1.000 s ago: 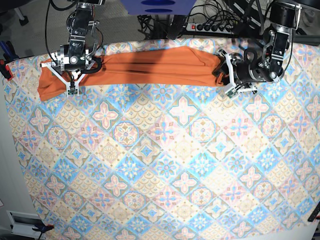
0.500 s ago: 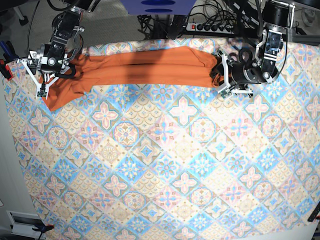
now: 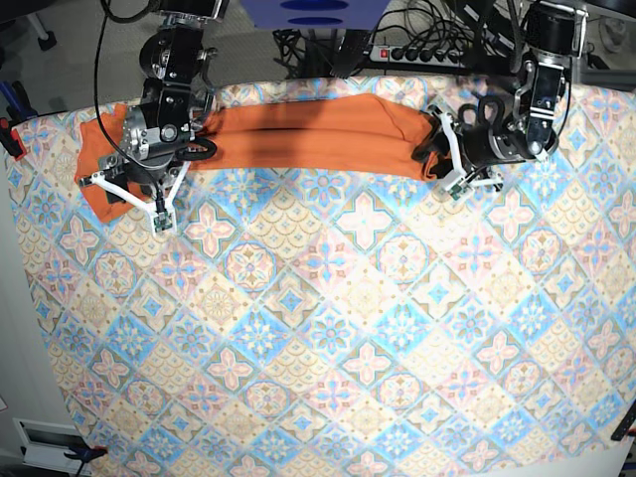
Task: Fold the T-shirt properly
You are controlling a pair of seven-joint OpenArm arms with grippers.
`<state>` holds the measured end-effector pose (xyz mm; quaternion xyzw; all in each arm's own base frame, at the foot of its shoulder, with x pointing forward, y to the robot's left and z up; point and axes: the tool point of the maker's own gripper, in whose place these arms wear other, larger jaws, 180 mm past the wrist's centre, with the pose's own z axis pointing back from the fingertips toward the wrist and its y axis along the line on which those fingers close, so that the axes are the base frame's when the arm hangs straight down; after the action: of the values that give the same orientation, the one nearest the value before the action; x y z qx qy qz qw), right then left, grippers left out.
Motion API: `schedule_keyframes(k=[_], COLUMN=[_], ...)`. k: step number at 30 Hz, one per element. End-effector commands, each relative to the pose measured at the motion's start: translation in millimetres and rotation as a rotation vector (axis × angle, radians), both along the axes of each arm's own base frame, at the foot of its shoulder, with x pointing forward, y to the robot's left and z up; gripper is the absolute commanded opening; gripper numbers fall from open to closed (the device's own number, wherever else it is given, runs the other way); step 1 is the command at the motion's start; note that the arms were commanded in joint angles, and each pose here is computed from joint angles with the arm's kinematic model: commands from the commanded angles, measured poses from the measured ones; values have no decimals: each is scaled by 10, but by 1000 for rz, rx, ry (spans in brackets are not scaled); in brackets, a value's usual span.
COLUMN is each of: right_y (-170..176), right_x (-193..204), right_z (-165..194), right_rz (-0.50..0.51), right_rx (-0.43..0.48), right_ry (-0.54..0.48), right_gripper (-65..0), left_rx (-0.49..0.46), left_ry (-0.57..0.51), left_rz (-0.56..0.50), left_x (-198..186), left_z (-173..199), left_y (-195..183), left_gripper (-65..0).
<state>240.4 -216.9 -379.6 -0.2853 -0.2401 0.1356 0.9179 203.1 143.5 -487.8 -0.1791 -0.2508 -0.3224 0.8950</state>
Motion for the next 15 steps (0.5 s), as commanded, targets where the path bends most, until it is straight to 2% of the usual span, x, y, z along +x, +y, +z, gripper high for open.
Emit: schedule_keyframes(k=[1, 7, 9, 11, 13, 15], right_y=[16, 318, 377, 439, 469, 380], right_x=[176, 584, 699, 748, 761, 752], right_z=[176, 365, 302, 118, -38, -136], right_rz=[17, 124, 165, 201, 220, 195], right_rx=[-18, -14, -22, -16, -9, -4], right_ry=[-67, -134, -114, -51, 3, 35], right_gripper=[-387, -387, -387, -391, -427, -503], left_rx=[217, 217, 217, 217, 217, 217], left_ry=[168, 169, 169, 169, 169, 168], left_rz=[-57, -62, -62, -62, -60, -57], left_x=[-431, -438, -438, -438, -436, -431], left_z=[-354, -358, -358, -358, -357, -354], left_y=[274, 263, 263, 263, 266, 274], left_gripper=[-410, -410, -410, -410, -410, -410])
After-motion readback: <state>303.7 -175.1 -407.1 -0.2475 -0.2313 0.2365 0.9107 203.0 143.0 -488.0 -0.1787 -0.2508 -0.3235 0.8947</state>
